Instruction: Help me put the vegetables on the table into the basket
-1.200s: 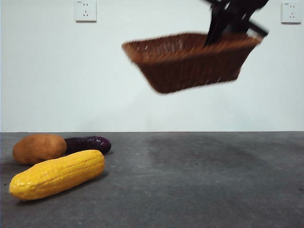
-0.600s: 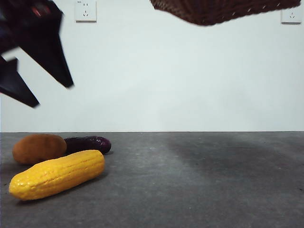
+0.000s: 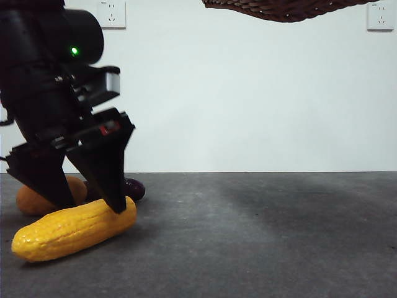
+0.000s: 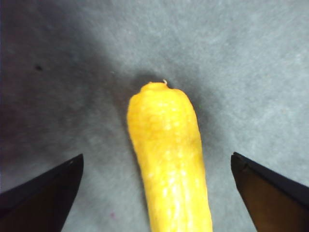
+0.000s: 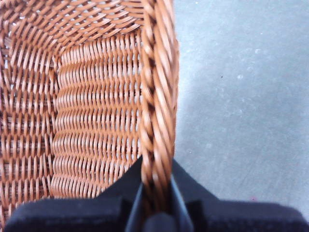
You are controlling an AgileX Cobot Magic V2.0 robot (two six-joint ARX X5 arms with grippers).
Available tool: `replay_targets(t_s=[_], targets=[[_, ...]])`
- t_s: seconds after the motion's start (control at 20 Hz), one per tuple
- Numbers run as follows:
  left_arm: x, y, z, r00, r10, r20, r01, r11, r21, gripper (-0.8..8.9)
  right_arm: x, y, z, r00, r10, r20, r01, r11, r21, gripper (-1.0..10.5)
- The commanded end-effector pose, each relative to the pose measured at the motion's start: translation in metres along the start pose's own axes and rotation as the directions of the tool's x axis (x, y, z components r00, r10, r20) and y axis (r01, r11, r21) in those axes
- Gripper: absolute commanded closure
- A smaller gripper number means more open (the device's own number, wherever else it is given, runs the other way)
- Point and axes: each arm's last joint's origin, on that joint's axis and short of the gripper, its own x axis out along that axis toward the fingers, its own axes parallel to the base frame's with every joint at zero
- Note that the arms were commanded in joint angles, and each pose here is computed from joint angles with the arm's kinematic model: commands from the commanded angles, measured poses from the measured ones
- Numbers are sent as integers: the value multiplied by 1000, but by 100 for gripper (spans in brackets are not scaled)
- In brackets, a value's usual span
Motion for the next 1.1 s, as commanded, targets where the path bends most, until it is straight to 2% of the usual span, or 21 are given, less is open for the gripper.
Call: replay_targets(t_s=[0.05,0.1,0.15,0.25,0.35,0.5,0.7,0.8,0.9,1.1], targets=[[10,-2,0,1000,16,-21,-16,1000,-25,221,-4,2,2,1000,11,27,-10,1000,-17,958],[14,-2,0,999,34,-34,-35,999,-25,227,-4,2,2,1000,11,27,-10,1000,-17,958],[17,-2,-1,998,41,-47,-43,999,-24,304,-4,2,2,1000,11,27,-10,1000,-20,958],[19,-2,-1,998,41,-53,-43,998,-41,535,-4,2,2,1000,10,27,-9,1000,-24,958],[19,-2,0,999,32,-41,-34,998,-46,700,-4,2,1,1000,10,27,-9,1000,-27,958],[18,-2,1,999,29,-34,-32,997,-64,826,-4,2,1,1000,9,24,-9,999,-34,958],[16,-3,1,999,22,-26,-24,998,-63,822,-4,2,-1,1000,4,2,-4,999,-38,958],[8,-5,2,1000,-28,4,28,998,-59,822,-1,1,-3,1000,4,-30,-5,999,-34,958],[-8,-9,4,997,-47,60,50,998,-46,822,5,-1,-4,998,-3,-62,1,1000,-29,958],[-60,-17,-2,978,-44,203,48,999,-14,822,23,-9,-3,990,-71,-121,69,997,-20,958]])
